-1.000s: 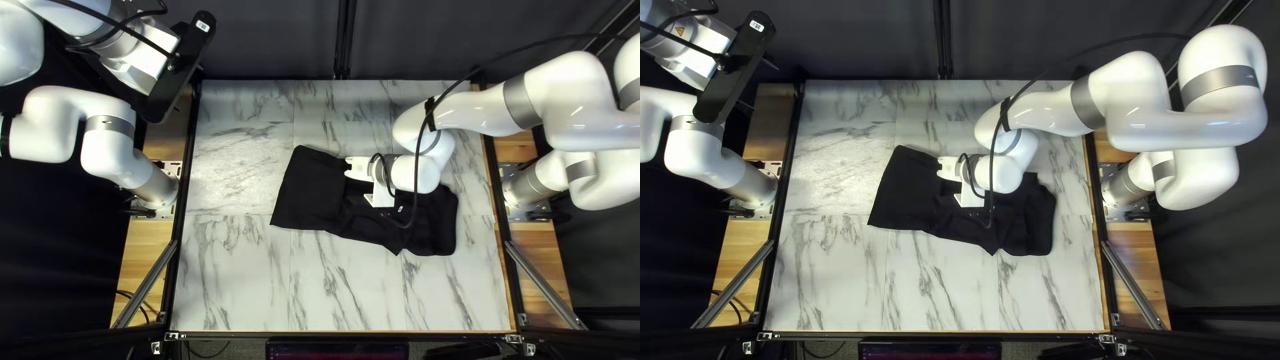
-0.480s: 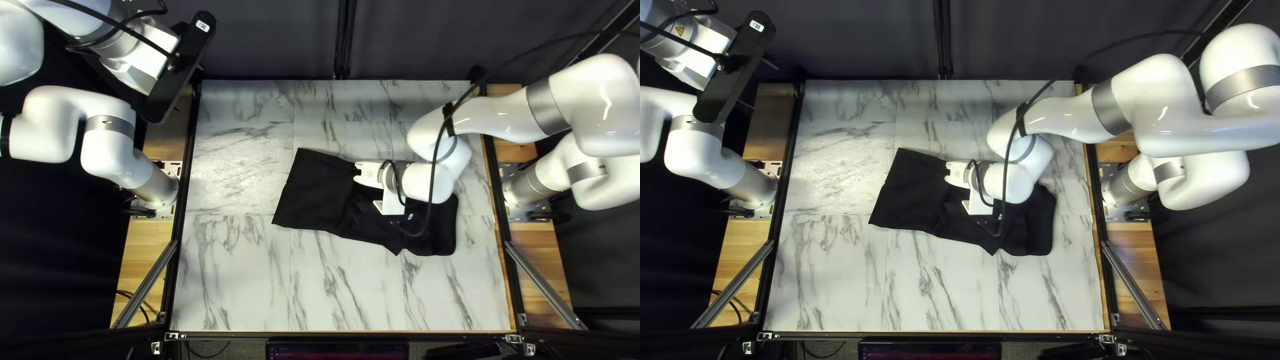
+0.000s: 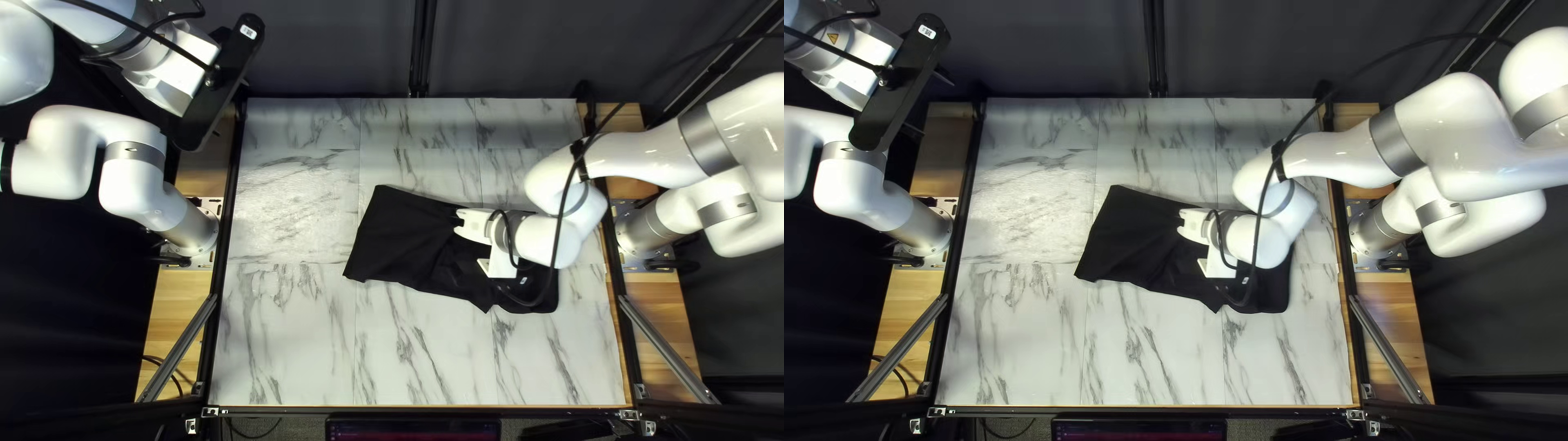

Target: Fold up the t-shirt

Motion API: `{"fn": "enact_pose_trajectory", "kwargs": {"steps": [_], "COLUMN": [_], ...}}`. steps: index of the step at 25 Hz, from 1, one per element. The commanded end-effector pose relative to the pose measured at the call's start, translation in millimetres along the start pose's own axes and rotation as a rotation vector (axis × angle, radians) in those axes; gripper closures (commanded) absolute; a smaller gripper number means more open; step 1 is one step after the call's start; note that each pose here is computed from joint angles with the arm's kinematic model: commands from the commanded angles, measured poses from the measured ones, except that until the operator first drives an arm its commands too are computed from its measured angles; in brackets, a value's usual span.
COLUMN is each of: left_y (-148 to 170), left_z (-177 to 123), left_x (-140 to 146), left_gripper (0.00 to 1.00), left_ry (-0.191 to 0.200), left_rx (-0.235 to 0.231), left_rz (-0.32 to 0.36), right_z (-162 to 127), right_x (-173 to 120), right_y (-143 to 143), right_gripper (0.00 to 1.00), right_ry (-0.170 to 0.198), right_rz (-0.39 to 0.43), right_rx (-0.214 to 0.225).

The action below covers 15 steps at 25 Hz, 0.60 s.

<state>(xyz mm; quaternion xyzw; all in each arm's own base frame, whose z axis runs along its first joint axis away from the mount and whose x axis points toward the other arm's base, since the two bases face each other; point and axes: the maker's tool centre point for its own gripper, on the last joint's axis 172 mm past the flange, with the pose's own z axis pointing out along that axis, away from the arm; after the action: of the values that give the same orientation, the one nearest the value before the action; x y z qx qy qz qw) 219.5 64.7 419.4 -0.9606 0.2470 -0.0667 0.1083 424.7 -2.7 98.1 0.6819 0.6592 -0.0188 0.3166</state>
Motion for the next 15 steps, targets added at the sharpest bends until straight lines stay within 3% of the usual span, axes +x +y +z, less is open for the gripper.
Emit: {"fn": "enact_pose_trajectory", "kwargs": {"steps": [1, 8, 15], "left_y": [0.0, 0.0, 0.0], "left_z": [0.0, 0.0, 0.0], "left_x": [0.0, 0.0, 0.0], "left_gripper": [0.0, 0.0, 0.0], "left_ry": [0.0, 0.0, 0.0], "left_rx": [0.0, 0.0, 0.0], "left_rz": [0.0, 0.0, 0.0], "right_z": [0.2, 22.9, 22.7], "right_x": [-3.5, 6.5, 0.3], "right_y": [-9.3, -22.1, -5.9], "right_gripper": [1.0, 1.0, 1.0], "right_ry": [0.0, 0.026, 0.037], "right_rz": [0.017, 0.025, 0.022], "right_rx": [0.018, 0.044, 0.029]}}
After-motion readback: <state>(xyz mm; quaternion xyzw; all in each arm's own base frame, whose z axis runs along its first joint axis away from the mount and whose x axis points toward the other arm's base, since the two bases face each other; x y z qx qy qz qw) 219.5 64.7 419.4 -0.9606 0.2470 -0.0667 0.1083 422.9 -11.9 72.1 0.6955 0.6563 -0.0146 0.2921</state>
